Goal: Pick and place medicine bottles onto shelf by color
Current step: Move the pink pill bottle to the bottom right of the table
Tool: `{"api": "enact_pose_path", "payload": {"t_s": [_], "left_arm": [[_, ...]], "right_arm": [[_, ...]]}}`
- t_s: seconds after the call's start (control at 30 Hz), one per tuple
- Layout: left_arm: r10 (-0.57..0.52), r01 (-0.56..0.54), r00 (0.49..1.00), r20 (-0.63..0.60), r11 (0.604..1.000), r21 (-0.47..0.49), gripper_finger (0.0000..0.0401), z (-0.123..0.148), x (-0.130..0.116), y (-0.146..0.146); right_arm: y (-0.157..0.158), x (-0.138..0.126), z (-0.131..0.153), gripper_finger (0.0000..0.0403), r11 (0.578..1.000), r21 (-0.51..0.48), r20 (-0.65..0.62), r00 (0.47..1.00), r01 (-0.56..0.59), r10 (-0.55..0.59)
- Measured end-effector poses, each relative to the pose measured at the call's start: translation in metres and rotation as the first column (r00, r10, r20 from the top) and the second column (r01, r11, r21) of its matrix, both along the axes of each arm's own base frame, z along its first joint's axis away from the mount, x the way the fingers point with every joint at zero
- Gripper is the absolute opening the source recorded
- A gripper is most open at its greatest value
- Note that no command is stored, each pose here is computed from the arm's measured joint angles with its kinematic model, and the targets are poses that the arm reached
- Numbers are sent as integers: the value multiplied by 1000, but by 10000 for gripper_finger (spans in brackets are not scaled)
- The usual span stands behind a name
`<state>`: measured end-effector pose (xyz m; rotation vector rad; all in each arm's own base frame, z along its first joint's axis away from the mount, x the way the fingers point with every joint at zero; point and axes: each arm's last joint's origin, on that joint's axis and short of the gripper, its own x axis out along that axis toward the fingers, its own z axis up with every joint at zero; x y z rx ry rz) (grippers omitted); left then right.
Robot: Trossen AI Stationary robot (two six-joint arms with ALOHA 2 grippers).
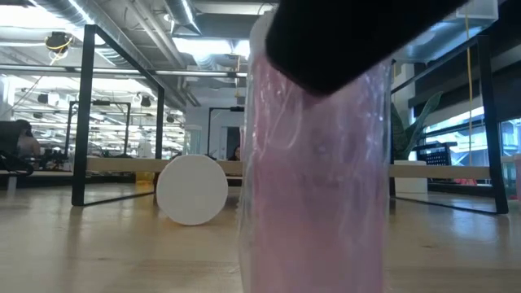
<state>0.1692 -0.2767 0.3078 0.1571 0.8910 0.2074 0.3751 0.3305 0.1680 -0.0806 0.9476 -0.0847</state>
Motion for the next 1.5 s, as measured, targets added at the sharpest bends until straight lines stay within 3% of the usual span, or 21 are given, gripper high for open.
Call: {"api": "enact_pose_path", "payload": {"t_s": [0.87,1.2,1.5], "left_arm": [[0,0,1000,0,1000,0,309,0,0,0],[0,0,1000,0,1000,0,309,0,0,0],[0,0,1000,0,1000,0,309,0,0,0]], "right_arm": [[1,-2,0,135,1000,-20,9,1000,15,-14],[-6,-30,21,131,978,-30,-44,977,205,-207],[-3,-80,32,131,897,-116,-62,898,427,-436]]}}
